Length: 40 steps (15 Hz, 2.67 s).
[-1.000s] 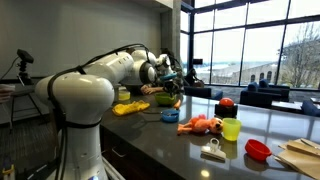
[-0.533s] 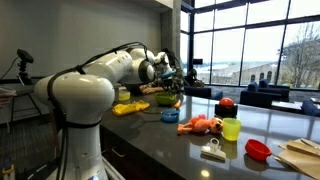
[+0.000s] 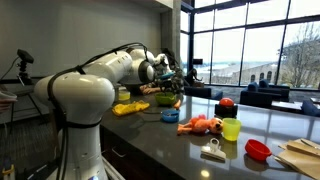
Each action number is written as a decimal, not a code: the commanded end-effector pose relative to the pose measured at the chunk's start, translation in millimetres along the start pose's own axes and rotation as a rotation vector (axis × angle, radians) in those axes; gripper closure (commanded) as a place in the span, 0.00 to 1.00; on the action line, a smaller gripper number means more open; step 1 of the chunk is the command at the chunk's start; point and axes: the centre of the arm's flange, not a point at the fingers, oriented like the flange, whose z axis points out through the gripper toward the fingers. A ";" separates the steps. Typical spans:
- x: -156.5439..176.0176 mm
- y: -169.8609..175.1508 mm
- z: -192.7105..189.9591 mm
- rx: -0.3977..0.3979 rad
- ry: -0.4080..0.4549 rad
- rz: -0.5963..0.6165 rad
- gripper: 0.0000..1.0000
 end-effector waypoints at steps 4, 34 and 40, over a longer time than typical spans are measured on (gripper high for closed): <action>66.7 15.1 -20.2 0.005 -0.051 -0.011 0.00; 56.8 -10.1 -6.2 0.126 -0.167 0.005 0.00; -9.7 -30.8 22.4 0.101 -0.145 -0.014 0.00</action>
